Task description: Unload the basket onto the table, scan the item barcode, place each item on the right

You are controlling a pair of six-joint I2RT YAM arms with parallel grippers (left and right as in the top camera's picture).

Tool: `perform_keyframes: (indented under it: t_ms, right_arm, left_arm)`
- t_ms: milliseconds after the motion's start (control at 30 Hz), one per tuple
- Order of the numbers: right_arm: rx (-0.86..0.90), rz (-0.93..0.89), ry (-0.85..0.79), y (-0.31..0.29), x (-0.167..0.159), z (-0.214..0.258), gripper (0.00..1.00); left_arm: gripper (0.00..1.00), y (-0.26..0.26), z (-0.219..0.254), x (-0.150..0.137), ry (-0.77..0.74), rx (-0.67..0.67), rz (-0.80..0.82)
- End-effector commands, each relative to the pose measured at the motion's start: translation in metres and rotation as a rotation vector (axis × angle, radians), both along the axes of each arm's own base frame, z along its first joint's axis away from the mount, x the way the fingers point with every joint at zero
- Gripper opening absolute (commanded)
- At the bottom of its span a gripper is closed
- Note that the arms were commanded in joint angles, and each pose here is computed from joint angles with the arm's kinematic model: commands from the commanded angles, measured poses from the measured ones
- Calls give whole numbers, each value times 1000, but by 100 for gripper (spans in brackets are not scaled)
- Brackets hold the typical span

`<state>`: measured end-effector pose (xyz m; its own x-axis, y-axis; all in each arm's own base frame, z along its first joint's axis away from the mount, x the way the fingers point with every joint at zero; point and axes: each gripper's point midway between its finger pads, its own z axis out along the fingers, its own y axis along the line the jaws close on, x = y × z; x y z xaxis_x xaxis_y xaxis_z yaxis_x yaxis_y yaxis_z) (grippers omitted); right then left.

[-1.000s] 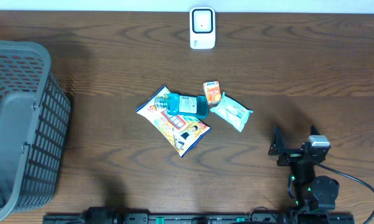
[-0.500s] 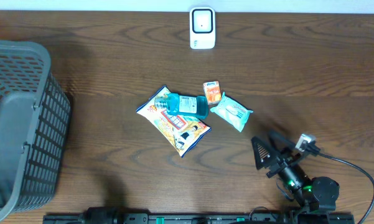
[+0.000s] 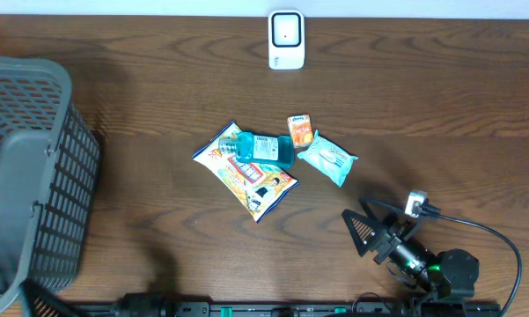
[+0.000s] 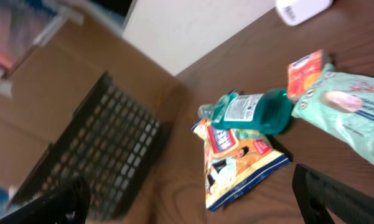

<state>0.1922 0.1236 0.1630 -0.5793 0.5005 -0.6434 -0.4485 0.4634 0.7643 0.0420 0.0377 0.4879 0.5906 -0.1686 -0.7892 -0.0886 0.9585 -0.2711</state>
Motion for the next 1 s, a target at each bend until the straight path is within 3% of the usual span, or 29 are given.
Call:
perform_keyframes:
  t_ms: [0,200,600,767,967]
  right_arm:
    - [-65,157,-75,17,-21,-3,99]
    - [-81,181,-134,19,-24,4,99]
    - [-132,71,-266,9,-18,71,99]
    - [-277,-13,-188,-5,-2,88,99]
    - [-432,-123,35,-30,34,88,99]
  left_arm:
    - [96,-6,-19,20,74,-1,-45]
    - [97,-10,-61,67,191,7,-70]
    - [97,-67,-146,140,343,188,-364]
    - [97,-69,-184,160,401,179,-381]
    - [97,-76,-233,179,488,159,-439]
